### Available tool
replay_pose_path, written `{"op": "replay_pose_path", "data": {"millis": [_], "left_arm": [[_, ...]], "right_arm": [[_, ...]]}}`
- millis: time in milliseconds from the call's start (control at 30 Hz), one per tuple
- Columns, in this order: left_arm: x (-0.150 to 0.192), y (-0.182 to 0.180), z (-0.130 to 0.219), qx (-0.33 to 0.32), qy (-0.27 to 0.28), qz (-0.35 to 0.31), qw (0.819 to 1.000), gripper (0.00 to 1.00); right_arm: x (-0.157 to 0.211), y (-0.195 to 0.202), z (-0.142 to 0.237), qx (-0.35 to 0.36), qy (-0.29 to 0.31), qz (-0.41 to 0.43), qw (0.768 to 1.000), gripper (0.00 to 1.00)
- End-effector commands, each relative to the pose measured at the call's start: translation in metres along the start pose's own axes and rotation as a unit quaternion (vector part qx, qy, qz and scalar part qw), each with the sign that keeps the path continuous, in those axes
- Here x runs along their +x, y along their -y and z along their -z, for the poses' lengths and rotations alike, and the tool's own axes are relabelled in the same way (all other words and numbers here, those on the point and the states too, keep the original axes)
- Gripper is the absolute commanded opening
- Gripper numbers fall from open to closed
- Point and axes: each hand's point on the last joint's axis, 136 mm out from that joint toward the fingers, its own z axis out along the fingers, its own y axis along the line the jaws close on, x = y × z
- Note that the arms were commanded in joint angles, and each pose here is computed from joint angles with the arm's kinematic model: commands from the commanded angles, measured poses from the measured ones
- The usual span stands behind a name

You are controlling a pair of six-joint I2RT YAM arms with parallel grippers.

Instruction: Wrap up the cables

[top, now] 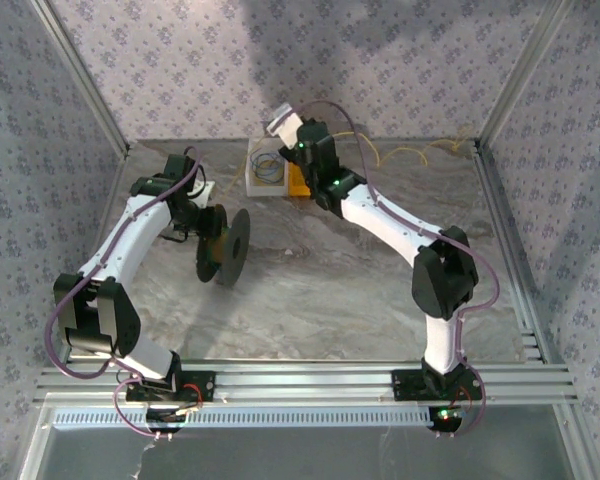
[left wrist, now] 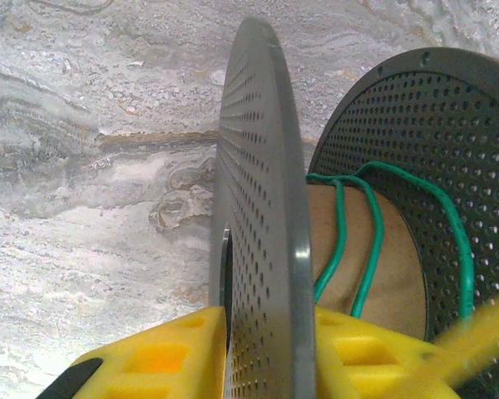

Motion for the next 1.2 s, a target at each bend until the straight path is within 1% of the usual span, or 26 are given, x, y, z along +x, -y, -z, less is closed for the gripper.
{"op": "replay_pose_path", "data": {"millis": [0,200,333,467,533,733,933,1000,1067,1133,1167], "left_arm": [[0.035,-0.020,-0.012,-0.043,-0.073,0.007,0.996,0.27],[0.034,-0.020,-0.014,-0.042,-0.075,0.006,0.996,0.21],[0.032,-0.020,-0.016,-0.040,-0.074,0.006,0.996,0.16],[0.029,-0.019,-0.016,-0.039,-0.071,0.006,0.997,0.07],[0.027,-0.019,-0.015,-0.039,-0.068,0.006,0.997,0.00],[0.023,-0.021,-0.013,-0.048,-0.069,-0.007,0.996,0.00],[0.017,-0.027,-0.003,-0.067,-0.061,-0.044,0.995,0.00],[0.015,-0.028,0.001,-0.073,-0.057,-0.058,0.994,0.00],[0.013,-0.029,0.006,-0.078,-0.052,-0.066,0.993,0.00],[0.011,-0.030,0.009,-0.083,-0.047,-0.071,0.993,0.00],[0.010,-0.030,0.011,-0.083,-0.045,-0.073,0.993,0.00]], "right_arm": [[-0.037,0.050,0.016,0.057,0.037,-0.052,0.996,0.00],[-0.035,0.035,0.019,0.033,0.041,-0.053,0.997,0.00],[-0.037,0.018,0.023,0.011,0.046,-0.039,0.998,0.00],[-0.036,-0.005,0.028,-0.017,0.052,-0.016,0.998,0.00],[-0.030,-0.014,0.031,-0.028,0.050,-0.006,0.998,0.00],[0.000,-0.028,0.038,-0.047,0.020,0.003,0.999,0.00],[0.042,-0.029,0.041,-0.073,-0.042,-0.003,0.996,0.00],[0.053,-0.031,0.042,-0.098,-0.063,-0.008,0.993,0.07],[0.059,-0.038,0.044,-0.139,-0.075,-0.015,0.987,0.20],[0.061,-0.042,0.046,-0.167,-0.079,-0.018,0.983,0.37],[0.060,-0.044,0.046,-0.181,-0.078,-0.021,0.980,0.43]]}}
